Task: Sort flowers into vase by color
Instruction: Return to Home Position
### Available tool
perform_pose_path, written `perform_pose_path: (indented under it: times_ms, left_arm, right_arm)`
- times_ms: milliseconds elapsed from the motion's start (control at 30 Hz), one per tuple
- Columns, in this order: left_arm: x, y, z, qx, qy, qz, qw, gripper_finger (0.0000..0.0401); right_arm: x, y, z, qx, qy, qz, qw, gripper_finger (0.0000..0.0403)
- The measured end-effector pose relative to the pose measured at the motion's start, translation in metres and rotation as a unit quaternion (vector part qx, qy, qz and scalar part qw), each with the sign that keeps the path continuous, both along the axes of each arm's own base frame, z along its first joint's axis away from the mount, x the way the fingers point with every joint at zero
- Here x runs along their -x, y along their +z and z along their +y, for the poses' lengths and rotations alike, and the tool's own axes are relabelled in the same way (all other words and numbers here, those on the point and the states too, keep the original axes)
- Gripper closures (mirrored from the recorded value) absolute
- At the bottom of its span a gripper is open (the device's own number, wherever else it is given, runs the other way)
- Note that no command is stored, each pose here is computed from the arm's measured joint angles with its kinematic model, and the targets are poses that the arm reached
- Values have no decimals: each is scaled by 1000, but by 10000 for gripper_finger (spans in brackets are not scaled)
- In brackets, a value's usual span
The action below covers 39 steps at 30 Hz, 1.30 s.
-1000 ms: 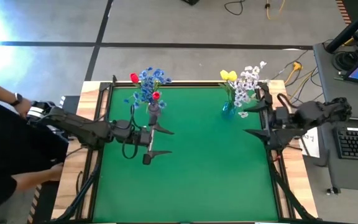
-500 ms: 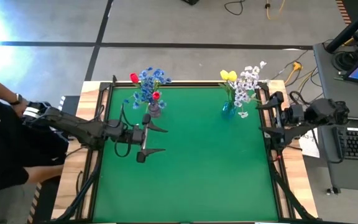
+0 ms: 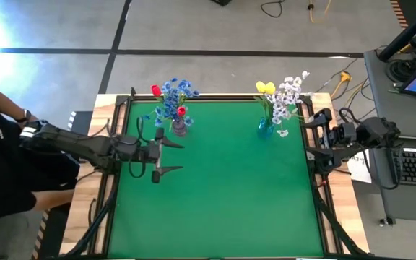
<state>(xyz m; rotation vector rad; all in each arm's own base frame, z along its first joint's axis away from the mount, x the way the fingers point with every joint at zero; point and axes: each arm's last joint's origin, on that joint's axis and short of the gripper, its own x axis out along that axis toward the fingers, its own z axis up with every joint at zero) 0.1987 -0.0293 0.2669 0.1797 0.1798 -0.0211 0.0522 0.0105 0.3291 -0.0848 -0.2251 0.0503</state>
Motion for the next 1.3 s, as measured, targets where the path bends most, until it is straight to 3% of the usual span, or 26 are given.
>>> perform_pose_path:
  times_ms: [433,567,800,867,1300]
  left_arm:
    - [41,-23,8,34,10,-21,999,108]
    - [49,-31,10,35,13,-30,999,173]
    - [59,-44,14,34,24,-34,999,361]
    - [61,-48,15,34,27,-33,999,389]
    - [72,-62,21,20,39,-49,998,400]
  right_arm:
    - [17,-23,-6,-6,-7,-47,999,60]
    - [16,-27,-7,-9,-21,-44,999,60]
    - [12,-27,-5,-2,-22,-40,999,60]
    - [12,-27,-6,2,-23,-41,999,60]
    - [3,-44,-2,17,-26,-43,999,60]
